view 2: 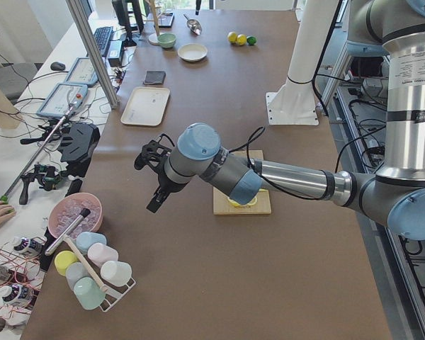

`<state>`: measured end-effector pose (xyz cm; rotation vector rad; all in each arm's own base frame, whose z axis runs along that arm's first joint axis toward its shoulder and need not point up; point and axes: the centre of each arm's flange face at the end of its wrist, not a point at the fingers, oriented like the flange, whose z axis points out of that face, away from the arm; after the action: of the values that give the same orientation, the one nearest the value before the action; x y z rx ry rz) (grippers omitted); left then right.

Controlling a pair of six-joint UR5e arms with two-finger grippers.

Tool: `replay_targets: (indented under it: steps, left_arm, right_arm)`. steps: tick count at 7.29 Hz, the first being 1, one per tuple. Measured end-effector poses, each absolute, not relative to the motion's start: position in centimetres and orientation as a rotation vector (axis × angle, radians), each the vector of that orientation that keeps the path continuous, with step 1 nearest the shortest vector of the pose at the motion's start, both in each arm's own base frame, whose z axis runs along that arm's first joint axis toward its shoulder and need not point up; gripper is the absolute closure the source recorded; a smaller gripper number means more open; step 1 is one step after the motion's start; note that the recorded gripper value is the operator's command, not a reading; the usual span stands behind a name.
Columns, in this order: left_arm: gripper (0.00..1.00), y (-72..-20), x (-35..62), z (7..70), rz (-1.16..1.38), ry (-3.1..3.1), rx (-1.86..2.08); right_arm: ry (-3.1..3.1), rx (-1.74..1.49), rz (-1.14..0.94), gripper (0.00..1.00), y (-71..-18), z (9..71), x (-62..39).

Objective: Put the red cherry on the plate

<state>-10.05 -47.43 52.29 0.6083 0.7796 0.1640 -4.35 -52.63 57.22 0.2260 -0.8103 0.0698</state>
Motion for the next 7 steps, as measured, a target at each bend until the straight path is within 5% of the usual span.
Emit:
replay_targets:
  steps: [5, 7]
  left_arm:
    - [0.02, -47.3, -9.7, 52.4, 0.167, 0.783, 0.606]
    - [0.02, -47.3, -9.7, 52.3, 0.166, 0.784, 0.607]
  right_arm:
    - [-0.859, 0.243, 0.274, 0.47, -52.0, 62.9, -17.5]
    - [-0.865, 0.239, 0.303, 1.00, -51.6, 63.1, -19.2]
